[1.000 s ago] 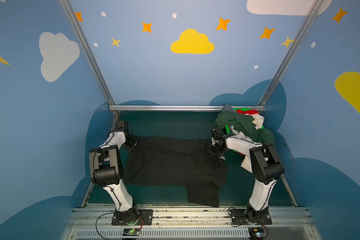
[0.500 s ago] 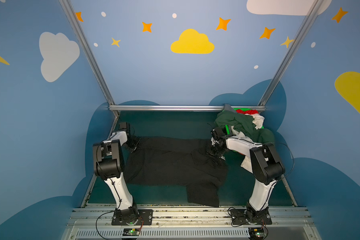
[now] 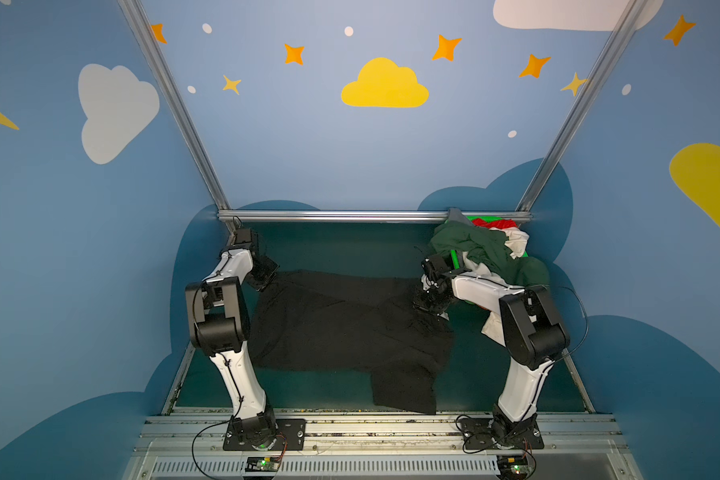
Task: Fold and stack the t-shirts
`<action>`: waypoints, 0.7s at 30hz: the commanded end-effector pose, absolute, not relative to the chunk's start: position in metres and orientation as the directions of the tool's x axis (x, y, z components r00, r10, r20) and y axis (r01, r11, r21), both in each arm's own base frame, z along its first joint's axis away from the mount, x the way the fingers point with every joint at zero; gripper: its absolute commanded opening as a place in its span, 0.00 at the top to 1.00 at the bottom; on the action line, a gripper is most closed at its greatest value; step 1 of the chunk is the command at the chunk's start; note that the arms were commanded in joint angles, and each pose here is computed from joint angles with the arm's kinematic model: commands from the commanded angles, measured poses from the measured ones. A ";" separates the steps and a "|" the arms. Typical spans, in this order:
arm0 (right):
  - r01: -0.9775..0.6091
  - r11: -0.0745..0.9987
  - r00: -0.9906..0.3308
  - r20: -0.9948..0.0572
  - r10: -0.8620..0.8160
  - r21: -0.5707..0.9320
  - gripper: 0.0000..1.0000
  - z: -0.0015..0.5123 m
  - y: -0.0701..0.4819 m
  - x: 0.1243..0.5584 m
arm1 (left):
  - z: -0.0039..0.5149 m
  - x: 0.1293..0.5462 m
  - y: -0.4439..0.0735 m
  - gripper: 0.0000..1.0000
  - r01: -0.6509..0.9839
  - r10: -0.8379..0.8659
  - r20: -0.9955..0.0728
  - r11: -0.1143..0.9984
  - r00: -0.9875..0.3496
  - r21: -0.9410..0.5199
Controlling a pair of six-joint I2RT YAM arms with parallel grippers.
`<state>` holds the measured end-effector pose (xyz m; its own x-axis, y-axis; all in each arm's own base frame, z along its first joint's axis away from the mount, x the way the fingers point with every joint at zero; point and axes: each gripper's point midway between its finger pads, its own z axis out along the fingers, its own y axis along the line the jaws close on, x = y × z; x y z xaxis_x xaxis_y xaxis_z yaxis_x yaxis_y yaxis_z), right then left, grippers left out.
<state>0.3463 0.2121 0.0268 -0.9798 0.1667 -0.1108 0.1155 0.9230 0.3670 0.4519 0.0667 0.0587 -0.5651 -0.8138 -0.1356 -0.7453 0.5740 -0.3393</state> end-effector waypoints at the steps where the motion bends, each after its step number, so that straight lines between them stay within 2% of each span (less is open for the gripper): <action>1: 0.131 0.929 -0.986 -0.056 0.160 0.346 0.66 0.012 0.211 0.334 | 0.049 0.444 0.077 0.96 -0.732 -0.771 -0.161 0.636 -0.616 -0.244; 6: 0.129 0.930 -0.987 -0.050 0.156 0.345 0.67 0.010 0.212 0.333 | 0.061 0.459 0.080 0.96 -0.665 -0.700 -0.244 0.714 -0.672 -0.219; 13: 0.127 0.930 -0.987 -0.046 0.152 0.344 0.68 0.008 0.214 0.333 | 0.097 0.496 0.064 0.96 -0.492 -0.510 -0.408 0.856 -0.757 -0.157; 21: 0.121 0.930 -0.989 -0.042 0.144 0.346 0.69 0.006 0.216 0.333 | 0.115 0.512 0.060 0.96 -0.382 -0.371 -0.535 0.919 -0.759 -0.097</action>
